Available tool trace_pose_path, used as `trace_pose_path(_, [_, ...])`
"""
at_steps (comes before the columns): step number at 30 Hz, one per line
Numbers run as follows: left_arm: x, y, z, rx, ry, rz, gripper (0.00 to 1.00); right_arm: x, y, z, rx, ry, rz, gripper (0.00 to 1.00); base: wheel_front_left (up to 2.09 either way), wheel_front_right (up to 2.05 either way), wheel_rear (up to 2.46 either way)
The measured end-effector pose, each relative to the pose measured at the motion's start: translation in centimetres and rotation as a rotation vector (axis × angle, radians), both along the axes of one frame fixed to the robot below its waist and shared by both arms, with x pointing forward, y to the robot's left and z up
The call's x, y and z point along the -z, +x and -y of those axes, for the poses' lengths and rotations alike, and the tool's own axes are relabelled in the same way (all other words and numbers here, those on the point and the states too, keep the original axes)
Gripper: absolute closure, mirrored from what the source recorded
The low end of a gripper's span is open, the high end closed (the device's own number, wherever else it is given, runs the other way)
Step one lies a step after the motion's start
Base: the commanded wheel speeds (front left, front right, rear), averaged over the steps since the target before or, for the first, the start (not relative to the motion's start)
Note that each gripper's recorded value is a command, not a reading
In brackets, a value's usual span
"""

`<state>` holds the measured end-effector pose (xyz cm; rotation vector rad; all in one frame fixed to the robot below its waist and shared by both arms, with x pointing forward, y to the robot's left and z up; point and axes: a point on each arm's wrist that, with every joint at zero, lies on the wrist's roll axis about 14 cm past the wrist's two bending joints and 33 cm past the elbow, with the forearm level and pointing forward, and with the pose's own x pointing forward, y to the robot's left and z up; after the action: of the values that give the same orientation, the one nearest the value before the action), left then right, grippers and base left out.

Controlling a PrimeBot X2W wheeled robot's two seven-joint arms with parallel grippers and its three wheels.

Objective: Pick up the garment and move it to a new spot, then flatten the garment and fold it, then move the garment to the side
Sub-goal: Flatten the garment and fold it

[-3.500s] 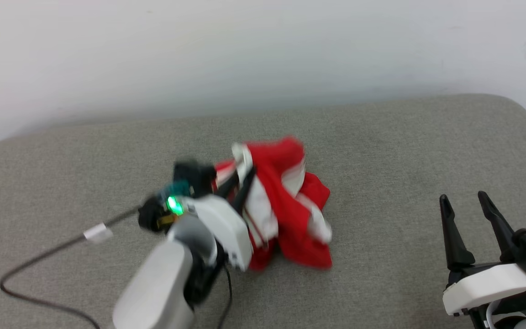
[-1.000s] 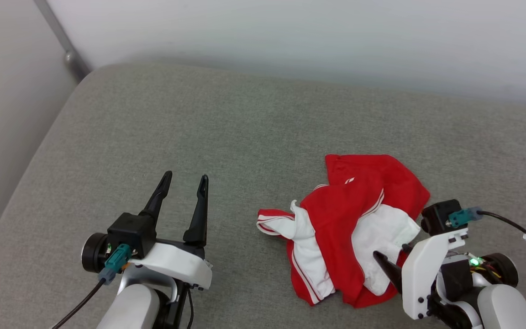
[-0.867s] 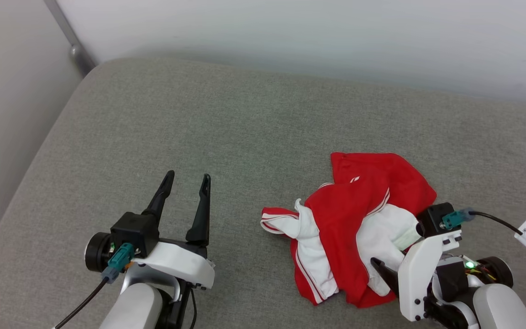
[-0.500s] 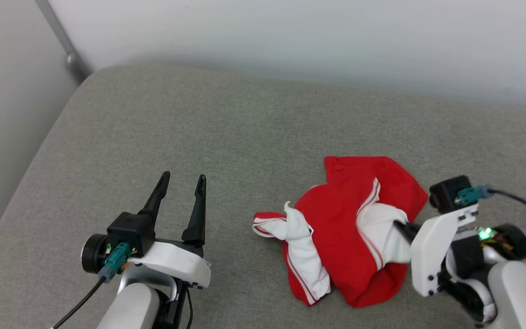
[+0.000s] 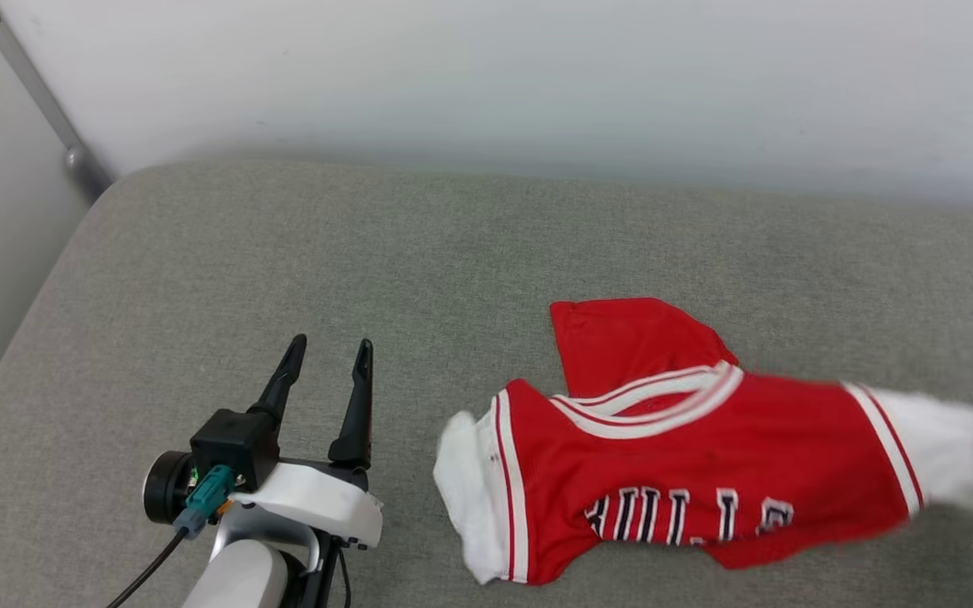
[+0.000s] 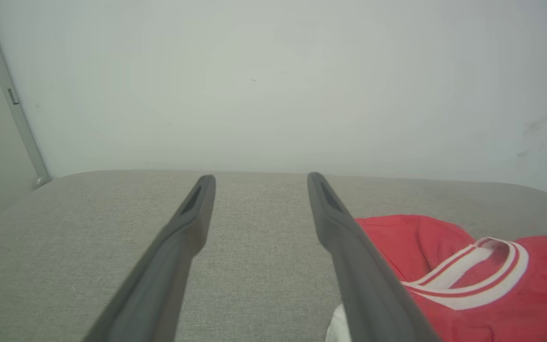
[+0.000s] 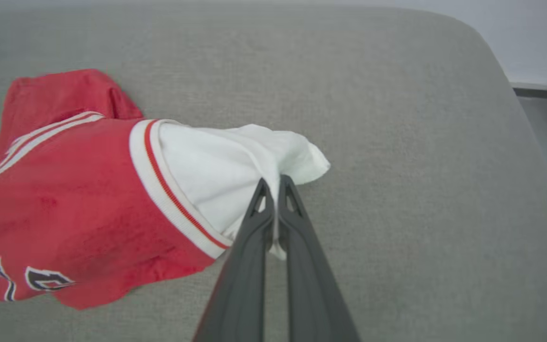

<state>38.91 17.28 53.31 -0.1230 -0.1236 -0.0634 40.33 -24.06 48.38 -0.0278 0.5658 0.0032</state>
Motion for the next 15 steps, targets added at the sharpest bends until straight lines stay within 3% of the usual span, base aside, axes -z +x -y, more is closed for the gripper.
trace_pose_path(6, [0.6,0.1,0.0,0.0,0.0,-0.019,0.0,8.1,-6.2,3.3,0.201,0.102,-0.203,0.99,0.0,0.0,0.0])
trace_pose_path(7, [0.6,0.2,0.0,0.001,0.0,-0.021,0.0,8.9,-6.7,3.3,0.217,0.117,-0.216,0.66,0.0,0.0,0.0])
trace_pose_path(8, [0.7,0.2,0.0,0.001,0.001,-0.022,0.0,9.6,-7.0,3.2,0.227,0.13,-0.219,0.52,0.0,0.0,0.0])
trace_pose_path(9, [0.8,0.2,0.0,0.001,0.004,-0.026,0.0,10.1,-7.2,3.0,0.231,0.14,-0.218,0.0,0.0,0.0,0.0])
trace_pose_path(15, [1.0,0.0,-0.3,-0.004,0.007,-0.039,0.0,7.1,-4.7,3.4,0.24,0.127,0.033,0.0,0.0,0.0,0.0])
